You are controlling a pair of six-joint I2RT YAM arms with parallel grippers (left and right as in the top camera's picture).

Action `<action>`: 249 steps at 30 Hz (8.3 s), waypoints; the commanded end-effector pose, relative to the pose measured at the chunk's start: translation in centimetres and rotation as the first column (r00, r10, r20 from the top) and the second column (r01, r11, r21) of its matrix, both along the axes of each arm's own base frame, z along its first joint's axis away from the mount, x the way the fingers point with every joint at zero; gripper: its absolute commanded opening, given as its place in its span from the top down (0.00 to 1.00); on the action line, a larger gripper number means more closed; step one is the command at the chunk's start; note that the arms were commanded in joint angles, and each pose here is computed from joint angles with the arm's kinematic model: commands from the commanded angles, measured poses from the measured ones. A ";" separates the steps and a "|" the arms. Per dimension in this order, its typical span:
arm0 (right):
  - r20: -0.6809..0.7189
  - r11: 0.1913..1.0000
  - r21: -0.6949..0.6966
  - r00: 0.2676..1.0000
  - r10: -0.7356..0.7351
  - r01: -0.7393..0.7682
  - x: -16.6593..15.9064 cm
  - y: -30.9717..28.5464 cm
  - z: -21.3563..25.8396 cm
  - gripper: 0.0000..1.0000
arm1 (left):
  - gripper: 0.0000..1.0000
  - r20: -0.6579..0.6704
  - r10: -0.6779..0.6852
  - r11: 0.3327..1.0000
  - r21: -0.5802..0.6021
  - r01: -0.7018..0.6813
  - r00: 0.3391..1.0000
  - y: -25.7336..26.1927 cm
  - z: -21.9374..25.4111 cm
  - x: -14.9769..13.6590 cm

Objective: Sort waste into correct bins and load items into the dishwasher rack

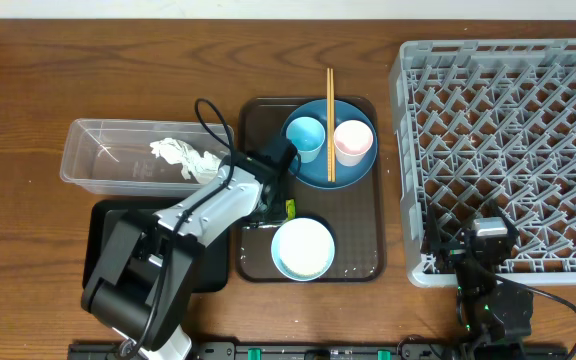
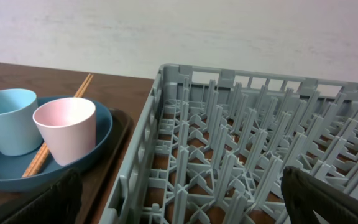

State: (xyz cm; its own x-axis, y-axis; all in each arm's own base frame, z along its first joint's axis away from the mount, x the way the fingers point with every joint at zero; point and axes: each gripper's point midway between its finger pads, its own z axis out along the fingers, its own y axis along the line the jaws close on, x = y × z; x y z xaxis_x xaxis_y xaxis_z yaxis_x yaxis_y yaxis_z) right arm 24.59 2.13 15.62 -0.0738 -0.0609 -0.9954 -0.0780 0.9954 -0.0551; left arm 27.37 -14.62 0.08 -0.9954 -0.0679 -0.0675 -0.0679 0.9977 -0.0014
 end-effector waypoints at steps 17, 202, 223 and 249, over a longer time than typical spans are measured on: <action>-0.003 1.000 -0.006 1.000 -0.013 0.013 0.0 -0.3 -0.1 0.01 | 0.94 0.037 0.006 1.000 -0.017 -0.006 0.999 -0.1 3.3 0.1; -0.003 1.000 -0.006 1.000 -0.013 0.013 0.0 -0.3 -0.1 0.01 | 0.02 0.305 0.283 0.951 -0.215 -0.223 0.909 8.9 16.2 -5.1; -0.003 1.000 -0.006 1.000 -0.013 0.013 0.0 -0.3 -0.1 0.01 | 0.02 0.147 0.489 0.851 -0.300 -0.432 0.860 14.3 16.4 -10.5; -0.003 1.000 -0.006 1.000 -0.013 0.013 0.0 -0.3 -0.1 0.01 | 0.02 0.191 -0.076 0.948 -0.290 0.131 0.979 -2.7 15.0 -11.4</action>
State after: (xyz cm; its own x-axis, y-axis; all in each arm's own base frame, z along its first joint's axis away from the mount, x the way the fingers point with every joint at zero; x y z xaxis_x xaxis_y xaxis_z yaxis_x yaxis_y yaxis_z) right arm 24.59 2.13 15.63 -0.0734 -0.0612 -0.9954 -0.0780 0.9954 -0.0555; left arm 15.04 -16.87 16.01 -0.9797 0.0157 -0.1998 0.0963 0.9112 -0.4005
